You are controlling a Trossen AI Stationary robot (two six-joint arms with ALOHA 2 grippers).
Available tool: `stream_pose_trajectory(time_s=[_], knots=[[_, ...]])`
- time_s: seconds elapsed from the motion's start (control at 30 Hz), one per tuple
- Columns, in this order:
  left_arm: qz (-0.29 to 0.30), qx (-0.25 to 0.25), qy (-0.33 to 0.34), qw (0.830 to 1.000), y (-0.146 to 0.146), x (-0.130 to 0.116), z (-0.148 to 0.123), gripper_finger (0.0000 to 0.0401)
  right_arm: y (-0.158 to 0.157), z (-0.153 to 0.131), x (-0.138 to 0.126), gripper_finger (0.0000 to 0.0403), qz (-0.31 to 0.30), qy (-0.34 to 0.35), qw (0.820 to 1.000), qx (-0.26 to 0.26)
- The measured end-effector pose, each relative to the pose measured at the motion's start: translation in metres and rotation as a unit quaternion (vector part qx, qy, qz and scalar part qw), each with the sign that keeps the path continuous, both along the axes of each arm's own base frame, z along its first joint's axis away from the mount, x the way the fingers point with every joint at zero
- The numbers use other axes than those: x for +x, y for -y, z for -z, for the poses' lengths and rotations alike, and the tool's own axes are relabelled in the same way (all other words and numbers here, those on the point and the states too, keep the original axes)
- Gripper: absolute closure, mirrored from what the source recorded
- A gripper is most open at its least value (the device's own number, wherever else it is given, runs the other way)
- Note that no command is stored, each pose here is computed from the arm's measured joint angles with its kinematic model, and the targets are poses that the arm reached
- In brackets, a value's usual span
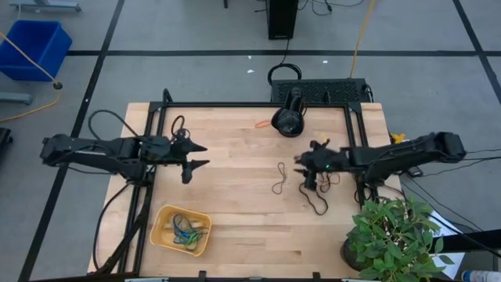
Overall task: Pick and place rubber bands into bin
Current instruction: Put the red rubberband into the yellow bin
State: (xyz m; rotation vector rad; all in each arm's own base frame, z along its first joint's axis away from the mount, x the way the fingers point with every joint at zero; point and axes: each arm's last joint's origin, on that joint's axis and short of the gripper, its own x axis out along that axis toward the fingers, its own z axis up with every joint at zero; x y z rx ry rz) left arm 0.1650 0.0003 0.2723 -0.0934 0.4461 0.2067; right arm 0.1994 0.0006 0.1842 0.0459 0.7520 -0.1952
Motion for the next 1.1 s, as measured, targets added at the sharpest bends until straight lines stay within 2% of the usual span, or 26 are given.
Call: stream_pose_trajectory(time_s=[0.23,0.4,0.6,0.8,1.1], knots=[[-0.007,-0.004,-0.017,1.0,-0.002,0.001,0.018,0.0178,-0.028,0.032,0.005,0.0273,-0.024,-0.096,0.993,0.059],[-0.008,-0.004,-0.01,1.0,-0.002,0.002,0.019,0.0178,-0.04,0.04,0.007,0.0273,-0.024,-0.11,0.991,0.073],[-0.01,-0.002,0.012,1.0,-0.002,0.004,0.015,0.0178,-0.042,0.045,0.003,0.0273,-0.009,-0.135,0.989,0.06],[-0.01,-0.002,0.023,1.0,-0.002,0.004,0.013,0.0178,-0.04,0.041,0.001,0.0273,-0.005,-0.129,0.99,0.052],[-0.01,-0.002,0.023,1.0,-0.002,0.004,0.013,0.0178,-0.036,0.045,-0.008,0.0273,0.002,-0.179,0.983,0.027]])
